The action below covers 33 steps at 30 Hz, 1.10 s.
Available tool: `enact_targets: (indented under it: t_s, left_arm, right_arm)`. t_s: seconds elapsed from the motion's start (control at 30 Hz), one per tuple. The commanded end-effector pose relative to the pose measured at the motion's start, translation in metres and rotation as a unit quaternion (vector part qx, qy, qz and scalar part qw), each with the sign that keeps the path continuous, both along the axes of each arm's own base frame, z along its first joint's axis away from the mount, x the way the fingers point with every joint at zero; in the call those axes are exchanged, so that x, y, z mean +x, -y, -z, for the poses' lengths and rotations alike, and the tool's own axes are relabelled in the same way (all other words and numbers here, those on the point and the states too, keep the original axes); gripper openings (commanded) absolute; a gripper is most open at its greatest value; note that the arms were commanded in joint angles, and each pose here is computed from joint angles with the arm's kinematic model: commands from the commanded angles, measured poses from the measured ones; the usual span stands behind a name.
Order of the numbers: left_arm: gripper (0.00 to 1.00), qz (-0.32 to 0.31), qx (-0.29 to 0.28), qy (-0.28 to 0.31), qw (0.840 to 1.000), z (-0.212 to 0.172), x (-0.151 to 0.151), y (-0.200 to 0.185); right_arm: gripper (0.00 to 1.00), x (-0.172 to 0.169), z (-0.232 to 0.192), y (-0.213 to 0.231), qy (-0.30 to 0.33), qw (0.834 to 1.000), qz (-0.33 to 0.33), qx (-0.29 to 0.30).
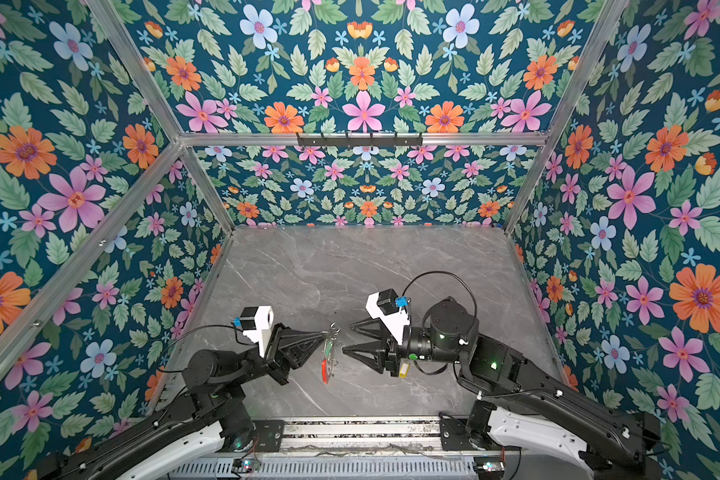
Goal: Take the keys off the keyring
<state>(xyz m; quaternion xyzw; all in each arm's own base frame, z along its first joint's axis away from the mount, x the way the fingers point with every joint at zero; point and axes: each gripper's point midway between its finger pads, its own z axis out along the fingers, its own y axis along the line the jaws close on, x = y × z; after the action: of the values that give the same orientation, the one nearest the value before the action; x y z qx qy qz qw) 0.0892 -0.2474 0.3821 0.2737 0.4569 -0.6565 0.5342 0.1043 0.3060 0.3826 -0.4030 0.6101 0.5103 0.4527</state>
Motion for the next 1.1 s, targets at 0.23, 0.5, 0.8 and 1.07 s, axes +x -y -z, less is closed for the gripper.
enact_targets:
  t_s: [0.23, 0.5, 0.8, 1.07]
  left_arm:
    - [0.0, -0.006, -0.037, 0.024, 0.999, -0.014, -0.003, -0.008]
    - [0.0, -0.014, -0.042, 0.024, 0.999, -0.011, -0.002, -0.011]
    - [0.0, -0.017, -0.041, 0.019, 0.999, -0.008, 0.0, -0.01]
    - [0.0, -0.021, -0.041, 0.016, 0.999, -0.006, 0.001, -0.011]
  right_arm:
    - [0.57, 0.007, -0.032, -0.016, 0.003, 0.995, -0.006, 0.099]
    - [0.57, 0.008, -0.019, -0.02, -0.017, 0.995, -0.013, 0.095]
    - [0.55, -0.002, -0.016, -0.031, -0.029, 0.994, -0.054, 0.096]
    - [0.47, -0.003, -0.015, -0.035, -0.033, 0.993, -0.059, 0.096]
